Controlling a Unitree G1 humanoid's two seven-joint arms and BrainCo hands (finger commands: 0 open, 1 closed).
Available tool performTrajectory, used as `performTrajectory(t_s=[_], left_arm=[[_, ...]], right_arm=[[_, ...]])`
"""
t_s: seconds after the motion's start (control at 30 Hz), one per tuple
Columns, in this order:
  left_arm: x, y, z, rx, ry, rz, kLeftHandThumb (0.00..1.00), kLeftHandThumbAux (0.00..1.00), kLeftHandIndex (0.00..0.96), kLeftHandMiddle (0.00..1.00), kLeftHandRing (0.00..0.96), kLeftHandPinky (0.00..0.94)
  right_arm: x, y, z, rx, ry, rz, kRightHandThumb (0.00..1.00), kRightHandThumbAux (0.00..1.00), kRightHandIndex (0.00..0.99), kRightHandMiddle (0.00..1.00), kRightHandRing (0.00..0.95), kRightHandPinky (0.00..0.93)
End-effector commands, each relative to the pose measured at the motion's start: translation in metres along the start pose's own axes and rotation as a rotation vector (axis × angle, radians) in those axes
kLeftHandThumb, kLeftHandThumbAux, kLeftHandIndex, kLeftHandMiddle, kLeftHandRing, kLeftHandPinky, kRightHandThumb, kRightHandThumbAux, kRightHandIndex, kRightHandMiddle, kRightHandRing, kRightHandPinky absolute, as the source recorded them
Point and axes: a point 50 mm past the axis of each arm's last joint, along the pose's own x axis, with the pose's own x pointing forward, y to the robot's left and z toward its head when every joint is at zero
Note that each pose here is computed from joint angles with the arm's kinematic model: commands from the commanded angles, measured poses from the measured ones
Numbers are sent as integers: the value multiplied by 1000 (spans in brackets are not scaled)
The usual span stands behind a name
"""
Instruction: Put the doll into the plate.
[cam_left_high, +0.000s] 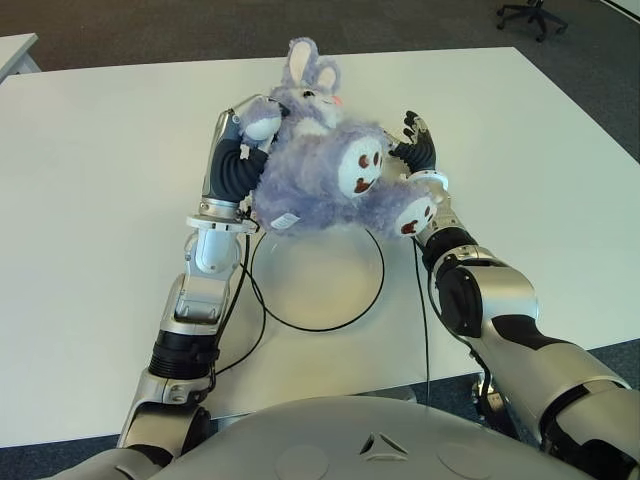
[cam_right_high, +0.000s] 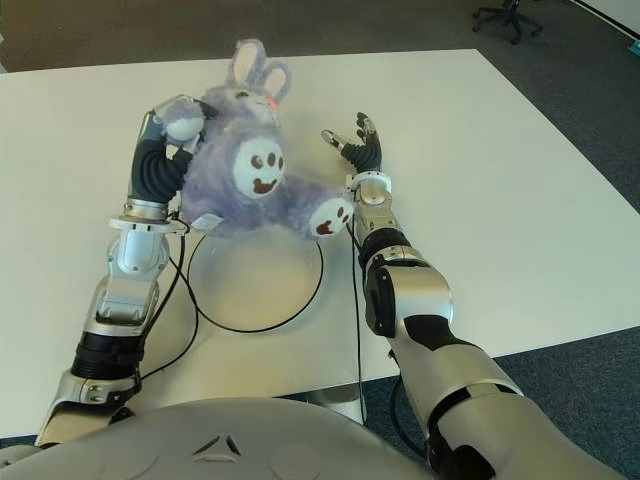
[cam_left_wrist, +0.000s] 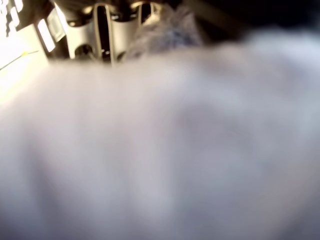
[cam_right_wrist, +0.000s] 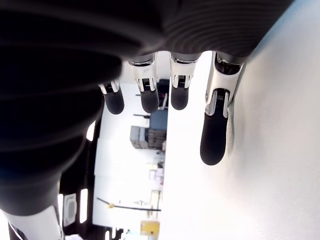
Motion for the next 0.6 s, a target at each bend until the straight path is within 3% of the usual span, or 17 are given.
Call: performTrajectory(t_s=[0.03, 0.6], left_arm=[[-4, -1, -2, -18, 22, -9, 851, 667, 400, 544, 808, 817], [-8, -3, -4, -38, 52, -32, 851, 666, 401, 543, 797, 811]], right_arm=[[-28, 1, -68, 6, 274, 4, 89, 721, 74, 44, 25, 29], [-29, 1, -68, 5, 274, 4, 89, 720, 71, 44, 26, 29]])
